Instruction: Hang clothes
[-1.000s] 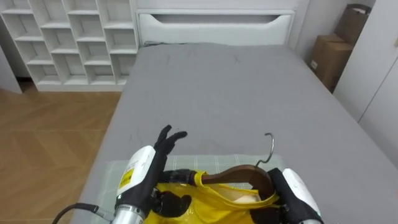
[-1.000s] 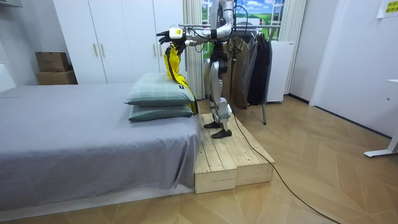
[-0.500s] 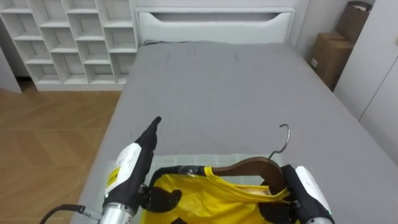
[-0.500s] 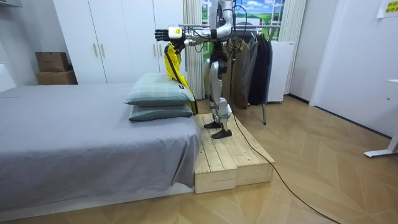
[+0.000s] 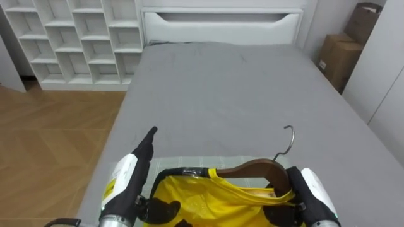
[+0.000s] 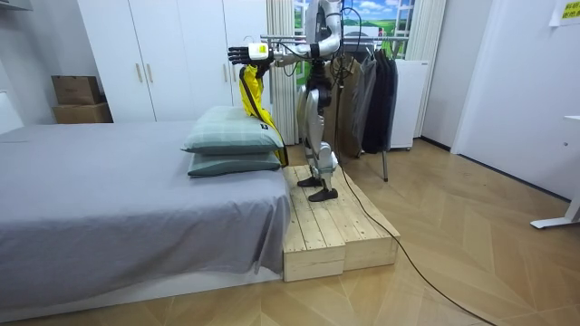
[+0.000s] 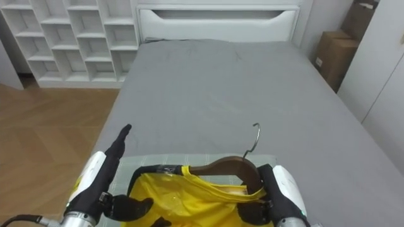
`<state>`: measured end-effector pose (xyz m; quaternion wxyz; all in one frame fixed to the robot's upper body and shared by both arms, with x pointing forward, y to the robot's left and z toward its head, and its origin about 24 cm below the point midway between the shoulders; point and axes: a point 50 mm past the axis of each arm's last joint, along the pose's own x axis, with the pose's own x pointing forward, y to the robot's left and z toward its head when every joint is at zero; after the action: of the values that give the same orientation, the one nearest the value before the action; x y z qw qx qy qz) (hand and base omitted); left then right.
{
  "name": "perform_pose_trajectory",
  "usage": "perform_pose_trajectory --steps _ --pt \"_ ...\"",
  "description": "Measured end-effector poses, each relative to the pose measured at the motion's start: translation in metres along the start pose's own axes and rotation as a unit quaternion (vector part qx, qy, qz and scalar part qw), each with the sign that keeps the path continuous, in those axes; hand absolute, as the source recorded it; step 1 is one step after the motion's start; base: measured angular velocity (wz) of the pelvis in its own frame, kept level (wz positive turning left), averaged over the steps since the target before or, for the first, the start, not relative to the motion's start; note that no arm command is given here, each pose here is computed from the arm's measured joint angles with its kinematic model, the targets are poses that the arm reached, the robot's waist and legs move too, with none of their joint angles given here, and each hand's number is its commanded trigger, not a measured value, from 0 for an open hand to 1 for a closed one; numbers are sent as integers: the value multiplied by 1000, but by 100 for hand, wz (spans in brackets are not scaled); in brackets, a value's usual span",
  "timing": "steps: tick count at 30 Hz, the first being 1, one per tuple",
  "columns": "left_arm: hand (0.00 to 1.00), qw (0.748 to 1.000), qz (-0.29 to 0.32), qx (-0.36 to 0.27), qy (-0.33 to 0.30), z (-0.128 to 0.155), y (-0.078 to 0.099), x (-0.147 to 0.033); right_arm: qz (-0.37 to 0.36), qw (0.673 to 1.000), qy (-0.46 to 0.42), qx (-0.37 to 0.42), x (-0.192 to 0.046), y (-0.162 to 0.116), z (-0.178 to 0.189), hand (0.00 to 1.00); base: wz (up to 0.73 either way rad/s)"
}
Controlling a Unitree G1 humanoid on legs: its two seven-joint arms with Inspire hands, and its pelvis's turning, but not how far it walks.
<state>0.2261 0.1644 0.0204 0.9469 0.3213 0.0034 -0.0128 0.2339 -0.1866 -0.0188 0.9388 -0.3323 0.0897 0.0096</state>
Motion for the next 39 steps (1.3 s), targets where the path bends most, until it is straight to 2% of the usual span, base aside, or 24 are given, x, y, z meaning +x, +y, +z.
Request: perform_pose_trajectory --steps 6,10,13,26,39 --pt "0 995 84 -34 26 -13 32 1 -33 999 -19 -33 1 -10 7 100 8" --pt "0 992 109 -37 46 -23 40 -3 -42 998 -21 -34 -2 -14 7 100 11" --pt "0 990 113 -56 70 -32 39 -5 -44 998 -18 -34 -3 -16 5 100 0" --pt "0 985 101 -52 129 -57 31 -19 -79 996 -26 -31 -8 -29 8 100 0" --pt "0 974 75 -78 200 -83 10 -33 -79 996 -16 -29 -11 -28 3 100 1"
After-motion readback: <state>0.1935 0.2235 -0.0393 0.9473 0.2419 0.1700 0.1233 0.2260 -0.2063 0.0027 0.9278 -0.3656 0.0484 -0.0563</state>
